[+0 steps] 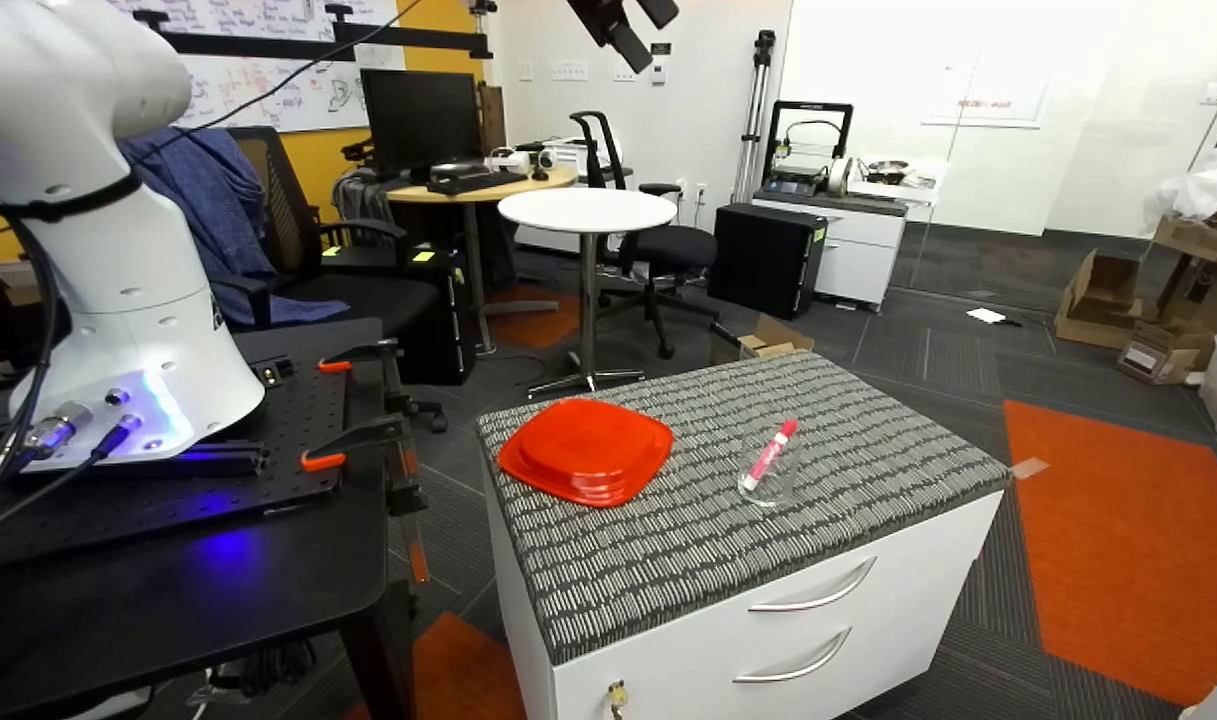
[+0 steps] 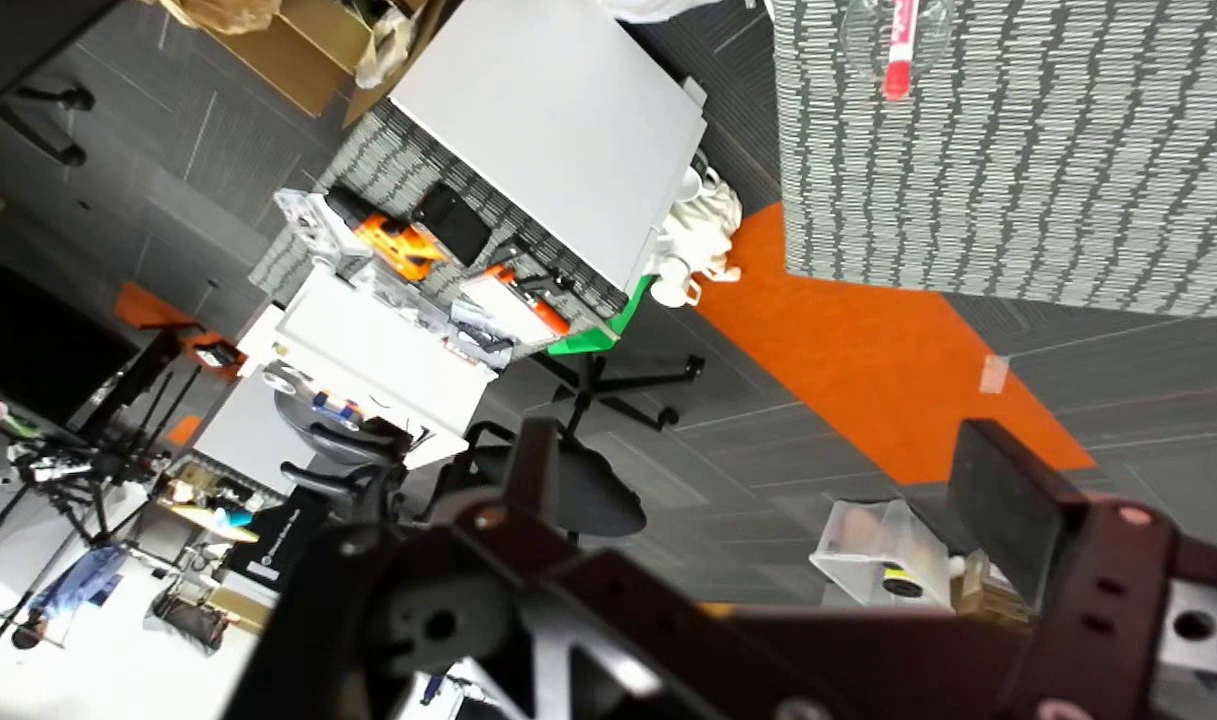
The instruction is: Remove the pen from the cup
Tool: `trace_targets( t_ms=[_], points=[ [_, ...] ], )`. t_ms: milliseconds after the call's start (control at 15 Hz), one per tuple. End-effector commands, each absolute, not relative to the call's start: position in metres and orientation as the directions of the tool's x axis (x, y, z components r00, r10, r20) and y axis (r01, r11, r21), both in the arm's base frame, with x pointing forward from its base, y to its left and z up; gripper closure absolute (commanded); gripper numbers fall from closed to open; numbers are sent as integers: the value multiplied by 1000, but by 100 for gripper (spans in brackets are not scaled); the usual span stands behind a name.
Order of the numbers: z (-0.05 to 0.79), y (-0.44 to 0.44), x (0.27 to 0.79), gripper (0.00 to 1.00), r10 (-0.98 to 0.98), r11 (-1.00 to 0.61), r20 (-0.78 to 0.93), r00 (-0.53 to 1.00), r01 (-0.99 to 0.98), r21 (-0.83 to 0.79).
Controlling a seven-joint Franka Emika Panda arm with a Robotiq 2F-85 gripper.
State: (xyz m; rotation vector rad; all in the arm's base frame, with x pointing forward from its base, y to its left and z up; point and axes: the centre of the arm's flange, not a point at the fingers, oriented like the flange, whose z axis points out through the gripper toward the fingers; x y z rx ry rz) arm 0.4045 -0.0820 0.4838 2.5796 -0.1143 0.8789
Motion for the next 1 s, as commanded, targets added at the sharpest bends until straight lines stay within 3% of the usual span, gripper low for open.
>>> trace_targets(
  t_ms=[0, 933],
  points=[
    [459, -99, 427, 0, 63, -923, 644, 763, -200, 328],
    [372, -145, 487, 0, -17, -936, 554, 832, -209, 284]
  ],
)
